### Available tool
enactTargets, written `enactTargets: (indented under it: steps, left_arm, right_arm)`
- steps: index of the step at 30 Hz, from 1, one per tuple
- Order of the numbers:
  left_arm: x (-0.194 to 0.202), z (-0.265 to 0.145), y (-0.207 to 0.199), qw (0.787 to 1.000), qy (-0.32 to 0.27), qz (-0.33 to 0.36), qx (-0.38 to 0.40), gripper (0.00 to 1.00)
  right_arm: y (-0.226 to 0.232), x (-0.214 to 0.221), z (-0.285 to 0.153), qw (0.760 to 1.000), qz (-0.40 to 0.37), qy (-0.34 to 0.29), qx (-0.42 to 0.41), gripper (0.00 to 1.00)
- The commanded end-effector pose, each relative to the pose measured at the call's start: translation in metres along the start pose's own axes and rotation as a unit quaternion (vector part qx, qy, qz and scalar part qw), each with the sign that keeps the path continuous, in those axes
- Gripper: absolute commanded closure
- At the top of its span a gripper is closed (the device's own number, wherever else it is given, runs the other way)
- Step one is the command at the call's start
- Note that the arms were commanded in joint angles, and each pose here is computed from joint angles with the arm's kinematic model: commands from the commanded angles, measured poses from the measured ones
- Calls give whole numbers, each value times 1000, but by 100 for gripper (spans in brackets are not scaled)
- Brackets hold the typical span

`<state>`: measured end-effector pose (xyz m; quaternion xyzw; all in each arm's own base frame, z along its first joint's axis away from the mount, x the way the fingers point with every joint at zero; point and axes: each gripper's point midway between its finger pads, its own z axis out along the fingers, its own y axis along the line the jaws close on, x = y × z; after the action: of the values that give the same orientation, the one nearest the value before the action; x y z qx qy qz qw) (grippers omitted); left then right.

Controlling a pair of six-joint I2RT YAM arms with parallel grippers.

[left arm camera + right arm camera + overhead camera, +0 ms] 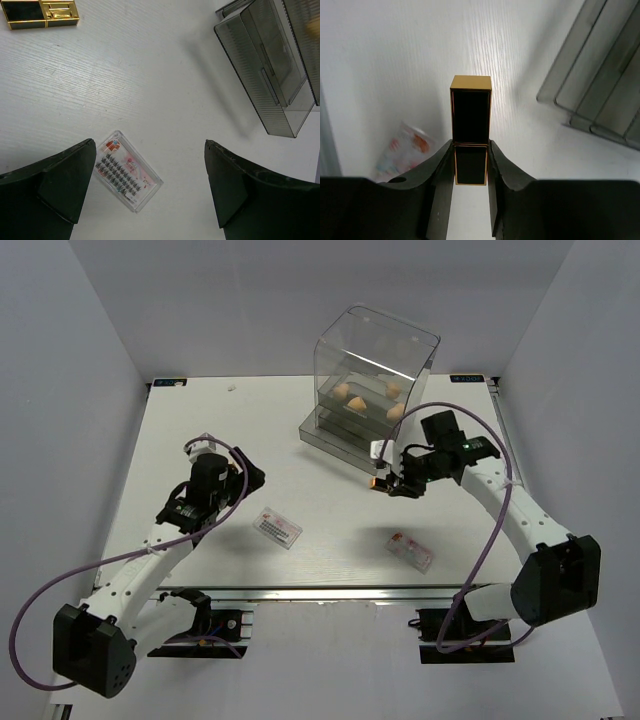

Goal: Organize the makeup

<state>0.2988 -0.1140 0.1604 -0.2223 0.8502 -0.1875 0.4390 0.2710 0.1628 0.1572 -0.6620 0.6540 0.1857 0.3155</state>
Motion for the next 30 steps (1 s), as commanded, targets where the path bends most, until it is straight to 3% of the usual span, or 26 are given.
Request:
enactTargets:
  steps: [1,7,12,16,21,26,30]
  left_arm:
    - [-6,-3,-2,1000,-7,-16,9,2]
    - [0,-6,6,999,-6,-31,7,2]
    - [-1,-6,7,999,-8,-37,7,2]
    - [-1,-7,7,999,-9,-43,9,2]
    - [-1,-9,8,999,-10,-49,10,2]
    - [-2,-11,10,998,-14,-53,9,2]
    - [-1,-9,11,998,-12,-58,10,2]
  right_arm:
    - [-6,-59,-2,997,36,-69,26,100]
    - [-56,-100,-8,984,106,-112,90,100]
    - [-104,-121,-18,966,138,-138,169,100]
    - [-130,-132,-2,955,140,-141,221,100]
    - [-140,-122,22,947,143,-98,272,97]
    - [-152,-96,36,934,163,-56,314,84]
    - [-160,-75,49,931,158,-21,329,81]
